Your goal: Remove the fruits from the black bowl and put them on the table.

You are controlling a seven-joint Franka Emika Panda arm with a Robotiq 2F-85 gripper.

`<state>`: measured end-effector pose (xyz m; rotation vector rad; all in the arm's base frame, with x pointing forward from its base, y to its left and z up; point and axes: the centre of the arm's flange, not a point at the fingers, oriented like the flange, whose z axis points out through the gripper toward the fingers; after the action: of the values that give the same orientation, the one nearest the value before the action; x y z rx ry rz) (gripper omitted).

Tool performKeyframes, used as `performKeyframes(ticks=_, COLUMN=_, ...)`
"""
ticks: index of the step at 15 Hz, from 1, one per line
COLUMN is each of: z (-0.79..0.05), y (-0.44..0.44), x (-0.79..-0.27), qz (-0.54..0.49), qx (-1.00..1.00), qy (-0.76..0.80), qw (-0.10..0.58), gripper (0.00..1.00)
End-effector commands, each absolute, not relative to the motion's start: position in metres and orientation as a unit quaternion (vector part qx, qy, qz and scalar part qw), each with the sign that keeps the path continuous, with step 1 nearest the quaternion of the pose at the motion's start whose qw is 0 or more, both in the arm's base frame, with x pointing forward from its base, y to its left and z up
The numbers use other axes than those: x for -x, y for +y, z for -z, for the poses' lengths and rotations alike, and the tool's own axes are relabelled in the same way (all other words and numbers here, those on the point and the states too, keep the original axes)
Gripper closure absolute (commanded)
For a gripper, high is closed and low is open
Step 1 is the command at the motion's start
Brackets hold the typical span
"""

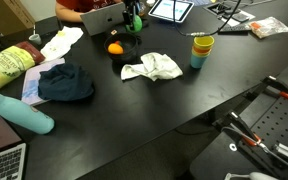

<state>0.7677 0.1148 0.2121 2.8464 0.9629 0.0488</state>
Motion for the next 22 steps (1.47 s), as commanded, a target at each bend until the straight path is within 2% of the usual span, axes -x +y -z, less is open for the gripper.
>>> performKeyframes(ticks=1, z=-0.198, y=0.078, x=-0.735, qz=0.024, qx=-0.962, qy=0.261, qw=0.072, gripper=0.42)
performKeyframes(ticks=5, z=-0.156, y=0.052, x=-0.725, qz=0.055, qx=-0.972, qy=0.213, qw=0.081, gripper=0.42)
performKeyframes(ticks=9, z=-0.137, y=0.048, x=-0.722, qz=0.038, qx=-0.978, qy=0.187, qw=0.087, gripper=0.42)
performKeyframes(ticks=10, z=-0.138, y=0.049, x=-0.722, qz=0.033, qx=-0.978, qy=0.185, qw=0.086, gripper=0.36)
performKeyframes(ticks=11, z=-0.140, y=0.049, x=-0.721, qz=0.028, qx=-0.979, qy=0.181, qw=0.086, gripper=0.04)
performKeyframes(ticks=13, z=-0.145, y=0.050, x=-0.721, qz=0.019, qx=-0.981, qy=0.172, qw=0.083, gripper=0.00)
performKeyframes(ticks=22, z=-0.190, y=0.091, x=-0.742, qz=-0.007, qx=-0.988, qy=0.145, qw=0.055, gripper=0.00)
